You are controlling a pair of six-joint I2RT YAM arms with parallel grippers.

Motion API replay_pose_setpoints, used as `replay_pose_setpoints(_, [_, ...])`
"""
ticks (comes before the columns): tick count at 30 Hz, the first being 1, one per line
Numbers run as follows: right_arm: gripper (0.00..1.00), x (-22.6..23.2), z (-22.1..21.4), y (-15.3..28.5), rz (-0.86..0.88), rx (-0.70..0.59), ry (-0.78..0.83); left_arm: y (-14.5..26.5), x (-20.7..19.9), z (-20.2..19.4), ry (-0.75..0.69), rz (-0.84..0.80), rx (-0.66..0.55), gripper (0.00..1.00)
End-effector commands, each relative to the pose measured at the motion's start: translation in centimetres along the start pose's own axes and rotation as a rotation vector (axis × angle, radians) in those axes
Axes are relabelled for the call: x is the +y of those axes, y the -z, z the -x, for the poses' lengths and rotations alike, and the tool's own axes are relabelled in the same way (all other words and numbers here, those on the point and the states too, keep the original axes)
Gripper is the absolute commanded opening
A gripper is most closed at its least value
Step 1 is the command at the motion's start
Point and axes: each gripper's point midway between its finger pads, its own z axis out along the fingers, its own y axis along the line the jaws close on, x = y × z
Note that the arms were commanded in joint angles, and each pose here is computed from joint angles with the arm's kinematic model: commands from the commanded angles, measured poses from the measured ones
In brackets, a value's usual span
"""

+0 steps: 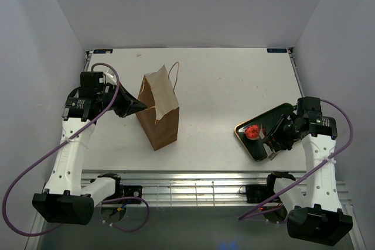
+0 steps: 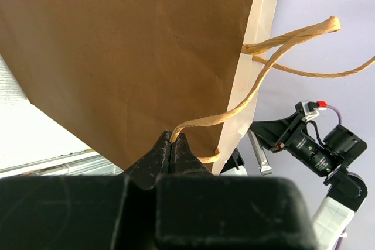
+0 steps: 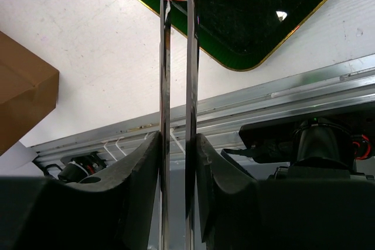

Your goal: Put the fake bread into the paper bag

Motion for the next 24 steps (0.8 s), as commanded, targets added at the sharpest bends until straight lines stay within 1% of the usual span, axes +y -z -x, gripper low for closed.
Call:
replay_pose_setpoints(1, [0.3,0.9,1.4,1.4,0.011,-0.059,0.021,0.6,-0.3,0.0,-0.008,-0.005,-0.021,0.0])
replay_pose_setpoints(7, [0.29,1.4,1.8,1.7,0.024,-0.059,0.025,0.7,-0.3,0.0,-0.002,-0.003,-0.028,0.0])
replay_pose_setpoints(11, [0.29,2.4,2.9,3.0,0.049,-0.096,0.052,0.8,-0.3,0.2,-0.002,0.001,-0.041,0.0])
replay_pose_setpoints(15, [0.29,2.8,3.6,3.6,0.05,-0.106,0.082,0.9,-0.2,0.1,0.003,0.005,-0.05,0.0])
replay_pose_setpoints(19, [0.28,3.1,3.4,3.7,0.07,-0.1,0.097,1.1,0.1,-0.1,0.011,0.005,-0.069,0.0])
replay_pose_setpoints(24, [0.29,2.1,3.3,2.6,0.043,-0.095,0.119,1.3,0.9,-0.6,0.014,0.014,-0.091,0.0])
